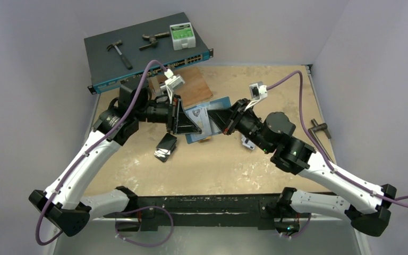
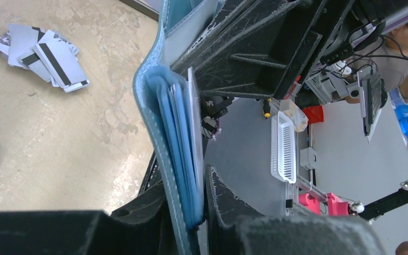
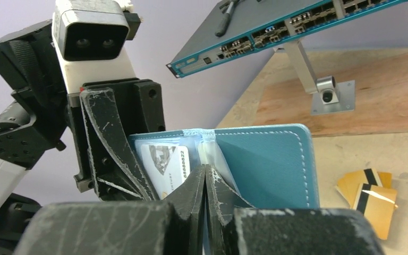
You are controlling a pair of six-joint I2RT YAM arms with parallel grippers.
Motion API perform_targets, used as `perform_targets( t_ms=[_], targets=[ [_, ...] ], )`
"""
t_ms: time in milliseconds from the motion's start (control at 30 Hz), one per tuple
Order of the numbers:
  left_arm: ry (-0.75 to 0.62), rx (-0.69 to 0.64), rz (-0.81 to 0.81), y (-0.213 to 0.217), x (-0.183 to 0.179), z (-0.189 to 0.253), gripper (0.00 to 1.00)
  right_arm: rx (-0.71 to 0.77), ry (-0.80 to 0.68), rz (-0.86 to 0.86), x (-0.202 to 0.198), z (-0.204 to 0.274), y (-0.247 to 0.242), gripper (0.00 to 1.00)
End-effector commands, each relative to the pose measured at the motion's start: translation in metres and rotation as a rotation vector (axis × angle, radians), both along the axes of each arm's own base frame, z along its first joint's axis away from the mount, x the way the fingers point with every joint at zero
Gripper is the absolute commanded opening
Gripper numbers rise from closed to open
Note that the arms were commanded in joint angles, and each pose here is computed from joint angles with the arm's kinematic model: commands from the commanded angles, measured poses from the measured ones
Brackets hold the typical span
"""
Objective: Put the credit cards into the card holder
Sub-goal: Insert the credit card into the card holder, then place the card holder at the center of the board.
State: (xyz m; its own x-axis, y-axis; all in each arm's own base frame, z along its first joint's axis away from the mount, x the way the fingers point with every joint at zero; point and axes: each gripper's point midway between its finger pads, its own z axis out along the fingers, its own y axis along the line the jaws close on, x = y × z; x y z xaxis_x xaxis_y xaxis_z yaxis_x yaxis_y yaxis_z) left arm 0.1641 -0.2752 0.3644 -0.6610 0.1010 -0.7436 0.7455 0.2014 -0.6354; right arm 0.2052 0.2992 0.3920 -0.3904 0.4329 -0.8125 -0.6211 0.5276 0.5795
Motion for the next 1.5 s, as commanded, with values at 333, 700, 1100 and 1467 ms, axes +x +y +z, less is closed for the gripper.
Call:
perform_targets(
  t_ms=[333,700,1100,1467],
  targets=[
    [-0.126,-0.047,0.025,0.0,0.002,0.034,0.2,-0.116,0.025,0.024,-0.009,-0.028,0.028,0.0],
    [-0.145,0.032,0.064,0.008,0.011,0.02,0.15,-0.133,0.007,-0.036,-0.018,-0.019,-0.01,0.29],
    [-0.054,0.211,0.052,0.015,0.022,-0.037,0.1,-0.395,0.047,-0.198,-0.003,-0.07,-0.051,0.53],
    [-0.027,0.261,0.028,0.019,0.018,-0.054,0.1,-0.501,0.023,-0.26,0.007,-0.073,-0.062,0.55]
  ],
)
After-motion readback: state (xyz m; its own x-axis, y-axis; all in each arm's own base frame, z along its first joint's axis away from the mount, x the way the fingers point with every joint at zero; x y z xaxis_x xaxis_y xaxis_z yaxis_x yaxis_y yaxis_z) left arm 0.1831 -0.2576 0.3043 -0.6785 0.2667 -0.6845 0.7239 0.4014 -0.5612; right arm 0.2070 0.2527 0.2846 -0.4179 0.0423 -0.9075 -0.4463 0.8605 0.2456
